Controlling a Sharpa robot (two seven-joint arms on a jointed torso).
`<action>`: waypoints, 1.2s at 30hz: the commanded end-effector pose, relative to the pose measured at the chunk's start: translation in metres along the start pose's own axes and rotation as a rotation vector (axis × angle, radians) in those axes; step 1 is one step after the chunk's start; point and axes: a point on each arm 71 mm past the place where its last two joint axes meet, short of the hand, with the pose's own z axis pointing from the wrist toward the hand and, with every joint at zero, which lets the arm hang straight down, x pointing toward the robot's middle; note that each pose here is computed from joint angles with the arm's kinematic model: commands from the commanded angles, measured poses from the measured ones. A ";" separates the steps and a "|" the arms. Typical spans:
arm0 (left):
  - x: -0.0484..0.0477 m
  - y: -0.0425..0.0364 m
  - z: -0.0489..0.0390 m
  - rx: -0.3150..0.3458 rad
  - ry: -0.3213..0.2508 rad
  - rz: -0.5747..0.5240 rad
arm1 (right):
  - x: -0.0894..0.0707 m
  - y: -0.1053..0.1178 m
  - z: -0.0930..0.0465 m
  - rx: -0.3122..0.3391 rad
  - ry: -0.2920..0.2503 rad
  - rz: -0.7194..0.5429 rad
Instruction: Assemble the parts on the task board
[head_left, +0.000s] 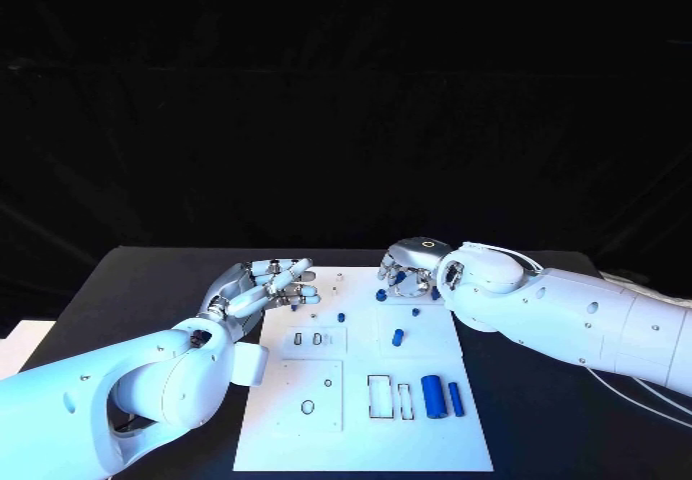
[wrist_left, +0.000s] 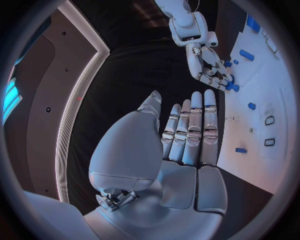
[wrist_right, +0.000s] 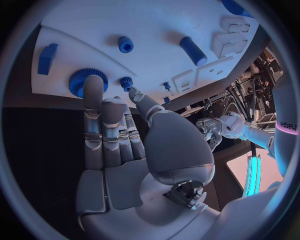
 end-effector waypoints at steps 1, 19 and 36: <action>0.0034 -0.0015 0.0001 0.003 0.028 -0.008 | 0.003 0.000 0.001 0.009 0.043 -0.043; 0.0048 -0.0024 0.0001 -0.001 0.034 -0.010 | 0.005 0.003 0.007 0.003 0.070 -0.047; 0.0046 -0.0021 0.0006 -0.007 0.036 -0.010 | 0.005 0.003 0.008 0.015 0.064 -0.076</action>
